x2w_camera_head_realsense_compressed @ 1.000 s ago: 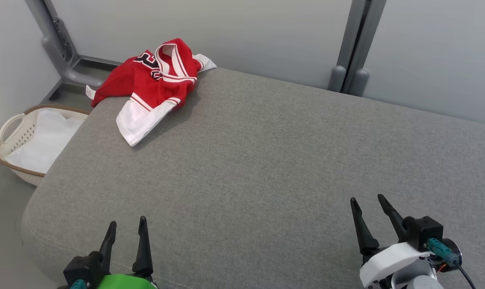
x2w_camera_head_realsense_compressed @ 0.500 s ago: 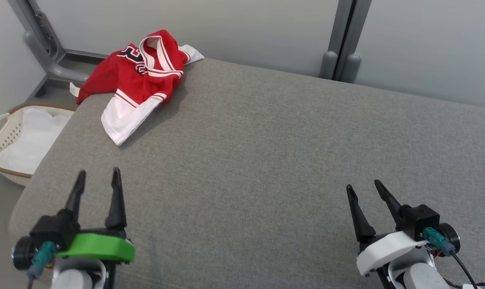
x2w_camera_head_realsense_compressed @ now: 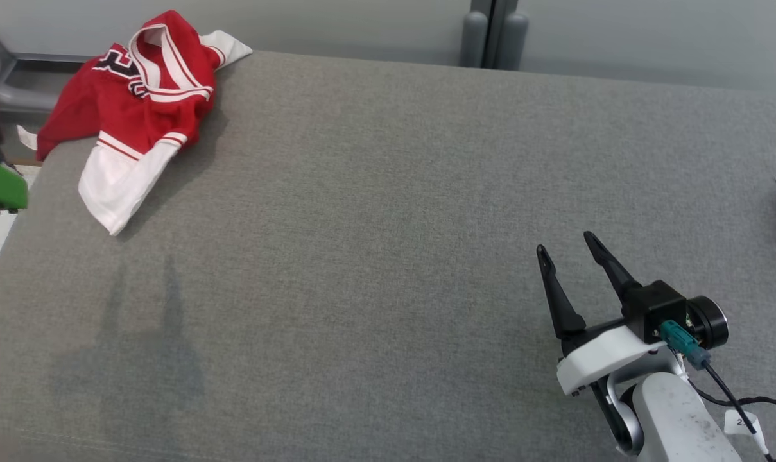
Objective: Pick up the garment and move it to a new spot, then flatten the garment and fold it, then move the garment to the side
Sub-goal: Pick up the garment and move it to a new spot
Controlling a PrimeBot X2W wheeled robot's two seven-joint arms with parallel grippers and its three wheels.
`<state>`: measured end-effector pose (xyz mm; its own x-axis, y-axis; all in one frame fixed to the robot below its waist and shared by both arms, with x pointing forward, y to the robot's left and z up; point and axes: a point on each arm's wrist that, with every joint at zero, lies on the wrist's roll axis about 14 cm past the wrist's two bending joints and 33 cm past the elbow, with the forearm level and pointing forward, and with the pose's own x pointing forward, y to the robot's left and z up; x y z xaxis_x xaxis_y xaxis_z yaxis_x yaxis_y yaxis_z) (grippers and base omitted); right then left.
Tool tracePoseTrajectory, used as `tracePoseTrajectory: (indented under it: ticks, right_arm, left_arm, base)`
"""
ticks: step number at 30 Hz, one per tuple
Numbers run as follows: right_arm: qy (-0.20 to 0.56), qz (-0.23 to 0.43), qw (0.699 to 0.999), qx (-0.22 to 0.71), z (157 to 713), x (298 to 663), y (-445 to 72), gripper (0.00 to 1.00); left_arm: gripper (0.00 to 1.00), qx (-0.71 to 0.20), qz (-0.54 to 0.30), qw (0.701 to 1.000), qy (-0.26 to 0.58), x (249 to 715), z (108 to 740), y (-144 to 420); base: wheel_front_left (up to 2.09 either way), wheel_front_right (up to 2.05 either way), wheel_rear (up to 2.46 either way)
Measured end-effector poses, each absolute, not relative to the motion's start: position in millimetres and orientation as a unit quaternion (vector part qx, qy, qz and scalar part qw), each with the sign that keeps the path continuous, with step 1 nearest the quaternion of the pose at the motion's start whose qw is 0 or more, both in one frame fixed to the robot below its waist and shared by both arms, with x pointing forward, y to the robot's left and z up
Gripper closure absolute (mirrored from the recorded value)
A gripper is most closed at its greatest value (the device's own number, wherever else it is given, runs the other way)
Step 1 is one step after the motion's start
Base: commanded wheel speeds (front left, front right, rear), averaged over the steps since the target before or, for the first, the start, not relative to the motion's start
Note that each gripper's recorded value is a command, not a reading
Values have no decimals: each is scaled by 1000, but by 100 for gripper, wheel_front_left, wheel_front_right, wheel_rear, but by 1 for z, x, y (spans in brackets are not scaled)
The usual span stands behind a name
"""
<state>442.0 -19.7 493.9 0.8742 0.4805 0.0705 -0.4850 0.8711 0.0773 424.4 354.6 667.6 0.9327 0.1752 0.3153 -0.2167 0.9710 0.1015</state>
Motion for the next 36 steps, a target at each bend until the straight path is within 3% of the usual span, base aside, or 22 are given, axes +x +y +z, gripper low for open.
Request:
tracePoseTrajectory:
  ticks: [4,12,22,30,32,34,36]
  right_arm:
    - [-18,239,970,38,484,451,-28,0]
    - [13,211,977,27,450,466,-50,0]
    - [52,192,980,19,407,478,-66,0]
    - [66,181,981,19,387,485,-73,0]
    - [66,179,981,19,385,486,-74,0]
    - [65,178,982,19,385,488,-75,0]
    - [65,178,982,19,386,488,-75,0]
  left_arm:
    - [0,67,100,987,-103,457,645,363]
    - [0,62,61,995,59,511,531,340]
    - [0,48,41,981,184,533,428,326]
    - [0,56,60,970,227,540,386,336]
    - [37,57,64,970,227,543,382,337]
    - [100,56,66,972,218,547,384,337]
    - [100,57,66,975,205,550,389,337]
  base:
    - [0,0,0]
    - [0,0,0]
    - [0,0,0]
    - [0,0,0]
    - [0,0,0]
    - [0,0,0]
    - [0,0,0]
